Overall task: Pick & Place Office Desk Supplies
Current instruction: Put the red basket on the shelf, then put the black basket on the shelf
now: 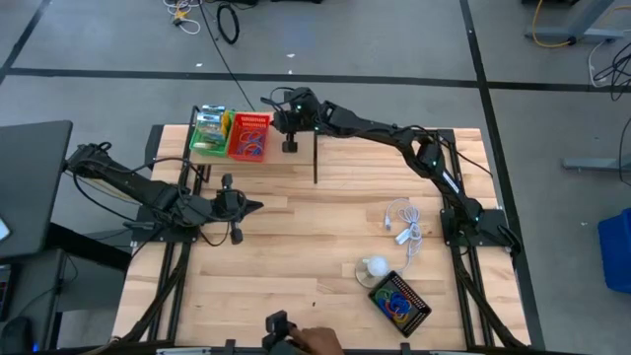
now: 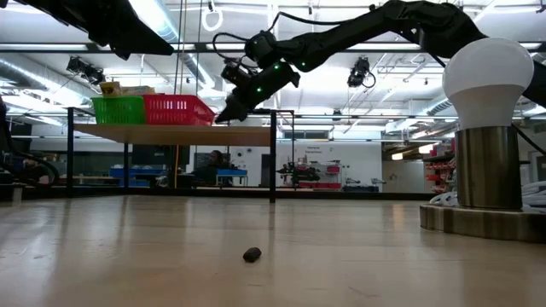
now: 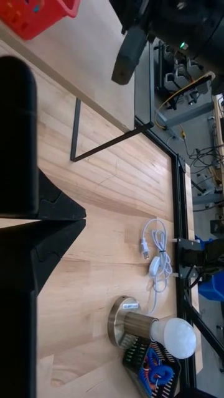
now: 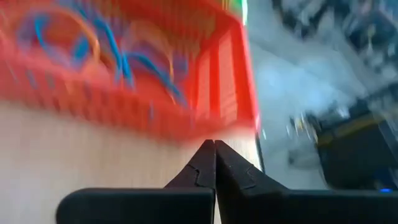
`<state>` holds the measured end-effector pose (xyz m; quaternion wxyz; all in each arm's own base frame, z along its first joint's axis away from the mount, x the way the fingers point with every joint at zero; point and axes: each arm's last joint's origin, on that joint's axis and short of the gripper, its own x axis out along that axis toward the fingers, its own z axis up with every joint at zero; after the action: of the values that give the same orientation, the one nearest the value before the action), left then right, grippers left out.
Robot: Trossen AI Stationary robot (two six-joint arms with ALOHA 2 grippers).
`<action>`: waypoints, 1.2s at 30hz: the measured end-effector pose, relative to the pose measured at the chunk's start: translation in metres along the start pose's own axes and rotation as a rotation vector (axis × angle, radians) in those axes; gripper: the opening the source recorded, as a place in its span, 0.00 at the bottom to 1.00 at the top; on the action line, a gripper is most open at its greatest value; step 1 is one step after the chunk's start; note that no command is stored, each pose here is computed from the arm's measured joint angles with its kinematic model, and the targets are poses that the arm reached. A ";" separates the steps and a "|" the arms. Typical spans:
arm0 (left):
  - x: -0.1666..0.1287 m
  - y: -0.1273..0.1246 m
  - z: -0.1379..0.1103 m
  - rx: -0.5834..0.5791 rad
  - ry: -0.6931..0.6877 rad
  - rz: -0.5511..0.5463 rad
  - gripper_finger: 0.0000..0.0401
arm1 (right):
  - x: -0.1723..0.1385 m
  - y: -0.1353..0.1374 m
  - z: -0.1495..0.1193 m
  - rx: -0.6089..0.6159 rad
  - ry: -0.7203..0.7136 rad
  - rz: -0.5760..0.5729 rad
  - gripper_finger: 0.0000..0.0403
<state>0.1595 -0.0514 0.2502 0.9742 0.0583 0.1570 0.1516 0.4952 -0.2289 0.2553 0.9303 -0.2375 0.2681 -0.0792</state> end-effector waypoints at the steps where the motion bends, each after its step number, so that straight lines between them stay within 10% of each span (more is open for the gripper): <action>1: 0.000 0.000 0.000 -0.003 0.000 0.000 0.01 | -0.002 0.002 0.000 0.000 0.042 -0.007 0.00; 13: 0.000 -0.002 -0.001 0.026 0.013 -0.055 0.01 | -0.109 0.093 0.067 -0.200 0.560 0.191 0.00; 19: 0.000 -0.002 -0.001 0.061 0.013 -0.077 0.01 | -0.206 0.164 0.101 -0.087 0.788 0.412 0.00; 25: 0.000 -0.002 -0.001 0.060 0.014 -0.078 0.01 | -0.270 0.240 0.142 0.132 0.657 0.688 0.00; 36: 0.000 -0.004 -0.001 0.056 0.012 -0.131 0.01 | -0.293 0.378 0.134 0.226 0.940 0.648 0.02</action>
<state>0.1601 -0.0550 0.2490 0.9790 0.0741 0.1706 0.0836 0.3275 0.2356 0.3075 0.7076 0.0181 0.7013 0.0844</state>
